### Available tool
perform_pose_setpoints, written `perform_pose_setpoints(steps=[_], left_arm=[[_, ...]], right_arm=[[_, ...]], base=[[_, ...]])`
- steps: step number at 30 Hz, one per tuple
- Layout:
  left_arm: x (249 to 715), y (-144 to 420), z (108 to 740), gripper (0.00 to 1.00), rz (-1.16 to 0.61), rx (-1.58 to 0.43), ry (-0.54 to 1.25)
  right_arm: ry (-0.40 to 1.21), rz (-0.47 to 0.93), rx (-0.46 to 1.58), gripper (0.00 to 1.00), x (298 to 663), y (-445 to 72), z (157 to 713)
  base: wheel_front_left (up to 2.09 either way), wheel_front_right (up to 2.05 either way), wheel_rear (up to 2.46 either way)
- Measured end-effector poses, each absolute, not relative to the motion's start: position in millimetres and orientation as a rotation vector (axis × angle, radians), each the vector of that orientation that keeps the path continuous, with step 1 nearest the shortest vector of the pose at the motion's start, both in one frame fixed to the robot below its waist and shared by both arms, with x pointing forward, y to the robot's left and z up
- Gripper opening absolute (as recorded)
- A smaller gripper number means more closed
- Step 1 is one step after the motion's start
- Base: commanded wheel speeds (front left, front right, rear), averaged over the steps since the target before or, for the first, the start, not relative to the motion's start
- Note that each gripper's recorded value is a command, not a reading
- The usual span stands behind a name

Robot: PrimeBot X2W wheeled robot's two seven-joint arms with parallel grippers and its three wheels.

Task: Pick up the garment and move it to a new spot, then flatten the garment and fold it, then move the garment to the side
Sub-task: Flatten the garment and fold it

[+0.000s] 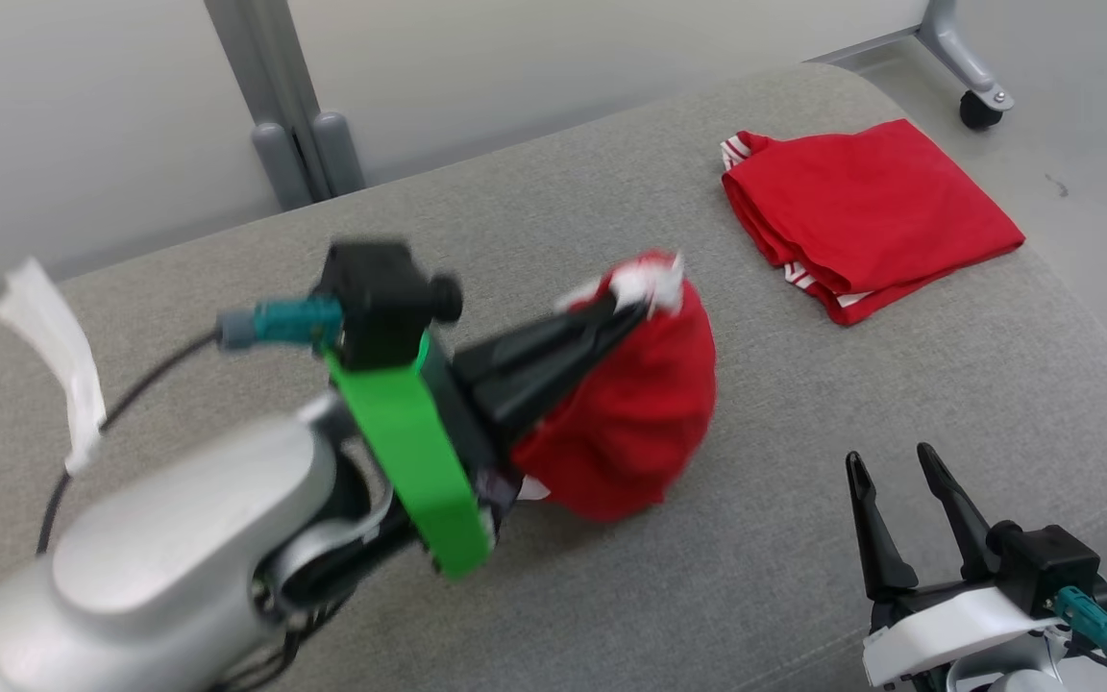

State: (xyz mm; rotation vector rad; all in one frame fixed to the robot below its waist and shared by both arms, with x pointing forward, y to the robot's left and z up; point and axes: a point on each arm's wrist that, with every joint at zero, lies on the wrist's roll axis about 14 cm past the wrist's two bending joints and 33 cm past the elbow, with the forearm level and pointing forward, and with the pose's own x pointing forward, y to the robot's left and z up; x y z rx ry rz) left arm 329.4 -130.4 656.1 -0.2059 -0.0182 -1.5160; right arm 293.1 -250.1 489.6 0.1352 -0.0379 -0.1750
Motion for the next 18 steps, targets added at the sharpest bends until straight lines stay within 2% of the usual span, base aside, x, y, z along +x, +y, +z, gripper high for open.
perform_pose_setpoints(steps=[3, 8, 13, 18], left_arm=[[317.4, -101.0, 590.2, 0.00, -1.459, -0.230, 0.216], [302.7, -41.2, 500.2, 0.00, -1.225, -0.354, 0.506], [318.7, 22.6, 451.8, 0.00, -0.947, -0.353, 0.551], [339.2, 71.6, 434.4, 0.00, -0.755, -0.306, 0.520]], right_arm=[[-0.040, -0.160, 0.131, 1.00, 297.5, -247.3, 490.6], [-0.035, -0.086, 0.114, 1.00, 315.5, -232.1, 491.1], [-0.026, 0.024, 0.072, 1.00, 341.3, -214.9, 491.8], [-0.006, 0.136, 0.045, 1.00, 366.9, -197.9, 489.0]], base=[[0.00, 0.00, 0.00], [0.00, 0.00, 0.00], [0.00, 0.00, 0.00], [0.00, 0.00, 0.00]])
